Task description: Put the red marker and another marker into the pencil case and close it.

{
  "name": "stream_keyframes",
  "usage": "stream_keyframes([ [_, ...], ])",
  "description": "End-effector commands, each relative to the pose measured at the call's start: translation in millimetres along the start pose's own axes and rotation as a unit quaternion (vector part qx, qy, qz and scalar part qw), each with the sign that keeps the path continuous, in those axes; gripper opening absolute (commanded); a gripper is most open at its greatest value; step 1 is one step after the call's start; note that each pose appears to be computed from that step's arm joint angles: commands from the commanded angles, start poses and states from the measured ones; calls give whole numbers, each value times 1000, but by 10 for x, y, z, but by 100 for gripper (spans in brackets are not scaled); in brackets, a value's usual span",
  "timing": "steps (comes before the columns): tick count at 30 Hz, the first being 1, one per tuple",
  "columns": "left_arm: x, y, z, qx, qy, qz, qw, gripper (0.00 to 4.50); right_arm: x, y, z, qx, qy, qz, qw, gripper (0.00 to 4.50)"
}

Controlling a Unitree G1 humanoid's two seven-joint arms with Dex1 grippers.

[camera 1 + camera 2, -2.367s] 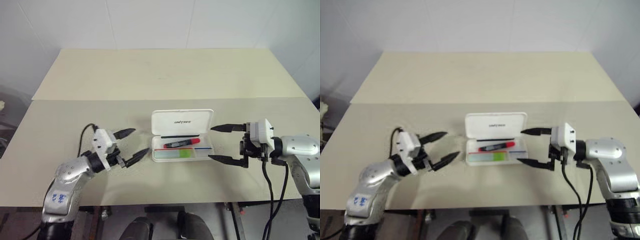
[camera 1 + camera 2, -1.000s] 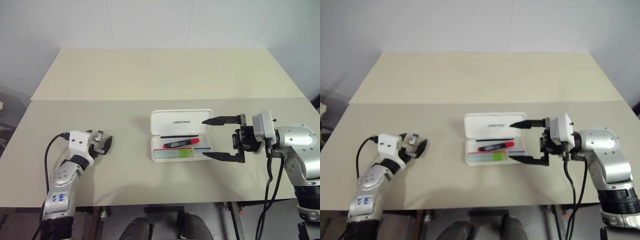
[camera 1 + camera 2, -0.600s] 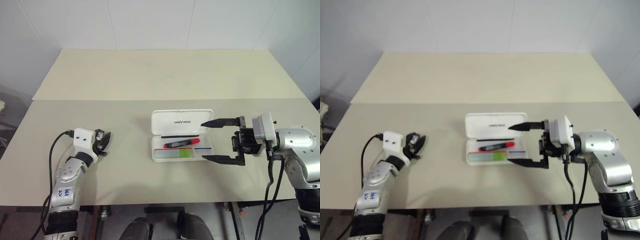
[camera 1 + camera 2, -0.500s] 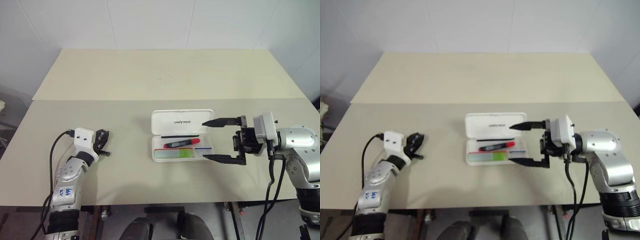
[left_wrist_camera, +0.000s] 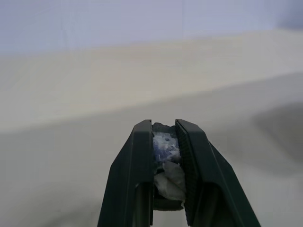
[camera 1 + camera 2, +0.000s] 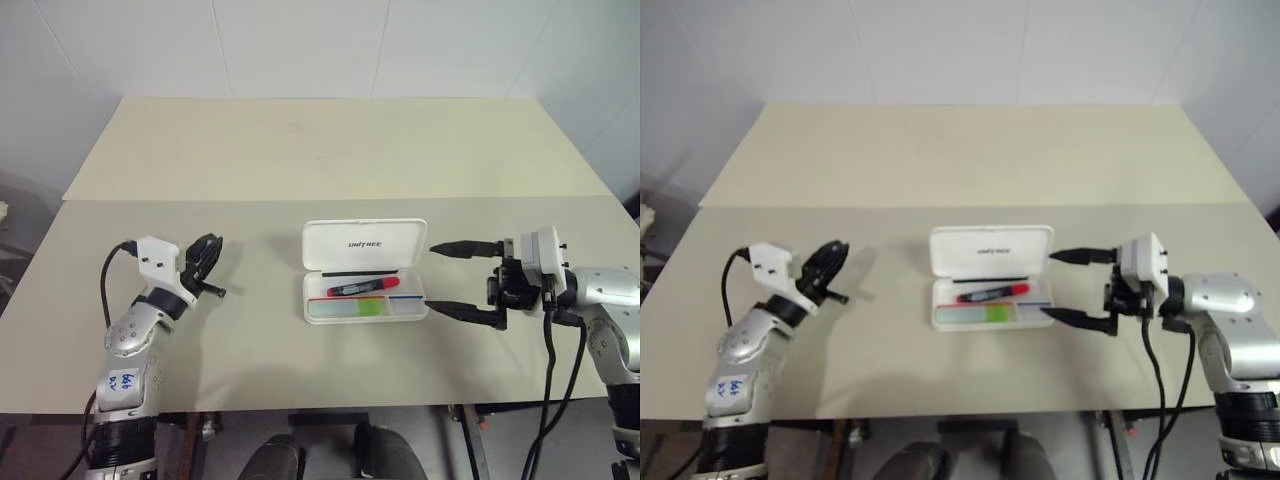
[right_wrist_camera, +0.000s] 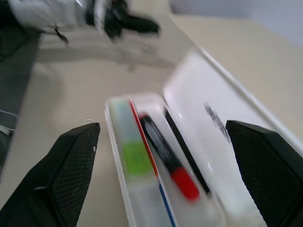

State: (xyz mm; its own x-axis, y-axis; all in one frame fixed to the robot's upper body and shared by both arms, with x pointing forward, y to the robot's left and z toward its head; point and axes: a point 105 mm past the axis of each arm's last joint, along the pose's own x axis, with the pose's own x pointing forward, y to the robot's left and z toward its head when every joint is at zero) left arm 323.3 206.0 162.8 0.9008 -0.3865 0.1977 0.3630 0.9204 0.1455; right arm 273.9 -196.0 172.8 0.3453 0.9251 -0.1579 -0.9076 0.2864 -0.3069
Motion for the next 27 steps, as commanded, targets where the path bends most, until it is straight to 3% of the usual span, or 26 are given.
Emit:
stream_keyframes([
  [1,63,-170,346,27,-47,-75,996,39,-182,-27,-31,-25,20,-14,999,450],
  [5,149,-572,463,52,-47,-218,973,39,-396,-72,-175,-17,37,-40,998,450],
  [11,222,-954,496,55,-45,-336,939,39,-658,-87,-311,4,60,-69,996,450],
  [27,561,-1737,258,41,-25,-489,871,39,-763,88,-260,5,69,-108,992,450],
])
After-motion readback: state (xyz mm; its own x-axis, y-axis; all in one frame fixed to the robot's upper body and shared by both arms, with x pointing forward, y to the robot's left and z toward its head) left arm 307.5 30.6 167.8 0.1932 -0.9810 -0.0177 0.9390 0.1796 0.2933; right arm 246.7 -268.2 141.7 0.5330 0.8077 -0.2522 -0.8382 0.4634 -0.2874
